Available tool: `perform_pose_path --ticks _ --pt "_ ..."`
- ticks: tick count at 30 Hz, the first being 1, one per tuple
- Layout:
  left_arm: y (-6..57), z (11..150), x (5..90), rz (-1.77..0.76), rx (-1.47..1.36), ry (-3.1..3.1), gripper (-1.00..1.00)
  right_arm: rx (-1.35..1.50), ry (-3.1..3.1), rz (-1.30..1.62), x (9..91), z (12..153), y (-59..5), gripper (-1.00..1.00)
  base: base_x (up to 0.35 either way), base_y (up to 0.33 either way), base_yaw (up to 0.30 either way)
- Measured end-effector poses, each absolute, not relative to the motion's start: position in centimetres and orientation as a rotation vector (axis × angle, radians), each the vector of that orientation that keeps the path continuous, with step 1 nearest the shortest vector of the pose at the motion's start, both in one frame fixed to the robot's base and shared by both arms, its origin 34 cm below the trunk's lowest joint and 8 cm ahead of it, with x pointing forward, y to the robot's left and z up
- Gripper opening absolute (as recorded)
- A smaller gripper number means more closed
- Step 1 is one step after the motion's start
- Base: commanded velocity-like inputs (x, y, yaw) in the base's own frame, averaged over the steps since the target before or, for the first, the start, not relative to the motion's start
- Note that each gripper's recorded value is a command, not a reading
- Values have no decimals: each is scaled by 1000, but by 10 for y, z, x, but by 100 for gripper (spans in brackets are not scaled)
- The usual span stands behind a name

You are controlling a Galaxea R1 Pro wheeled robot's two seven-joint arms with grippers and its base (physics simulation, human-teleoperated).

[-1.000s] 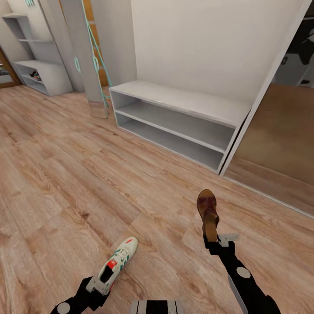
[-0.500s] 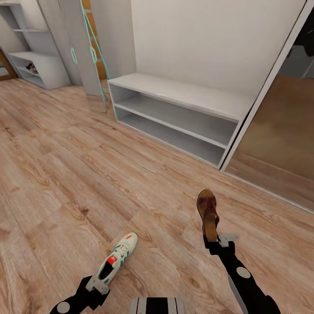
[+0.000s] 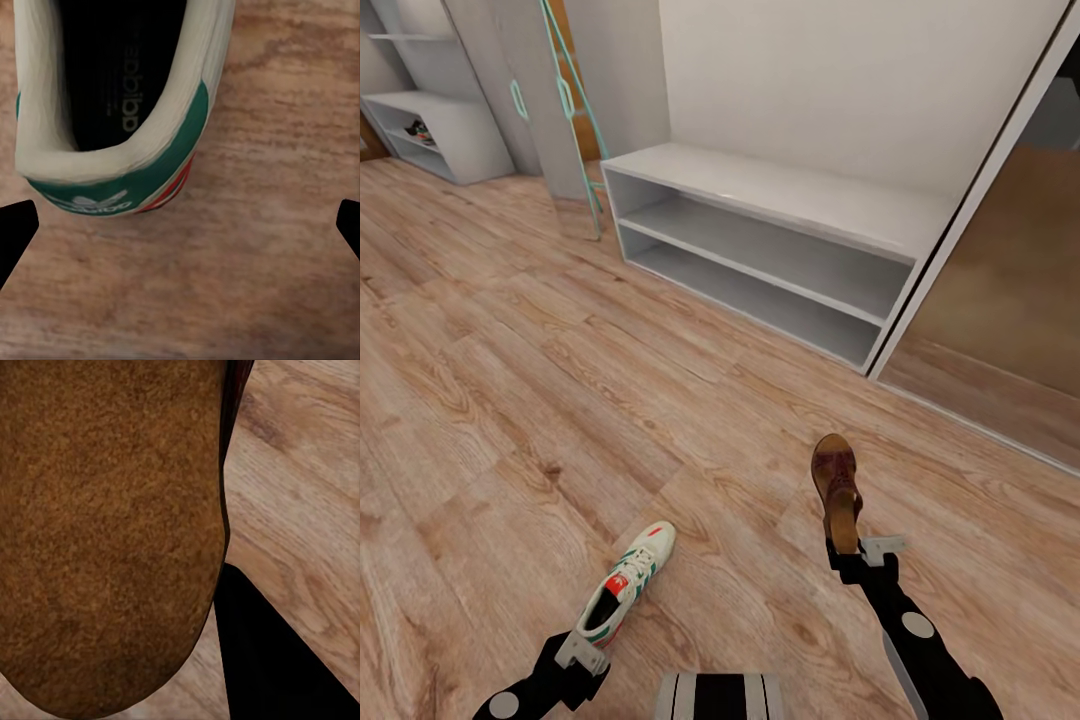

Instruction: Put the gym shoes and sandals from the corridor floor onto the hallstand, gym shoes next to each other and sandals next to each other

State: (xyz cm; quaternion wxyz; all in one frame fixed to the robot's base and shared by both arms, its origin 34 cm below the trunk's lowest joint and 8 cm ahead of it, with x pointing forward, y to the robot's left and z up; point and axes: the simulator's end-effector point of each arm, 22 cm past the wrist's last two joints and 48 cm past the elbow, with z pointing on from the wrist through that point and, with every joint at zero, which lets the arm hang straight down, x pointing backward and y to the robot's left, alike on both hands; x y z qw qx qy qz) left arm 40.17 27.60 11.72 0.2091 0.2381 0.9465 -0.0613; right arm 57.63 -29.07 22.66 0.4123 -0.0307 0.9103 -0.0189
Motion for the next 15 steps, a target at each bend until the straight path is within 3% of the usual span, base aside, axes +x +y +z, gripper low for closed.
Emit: perform_pose_path --ticks 15 --pt "277 117 400 -169 662 2635 100 -77 2290 -49 576 226 -291 -100 0 0 0"
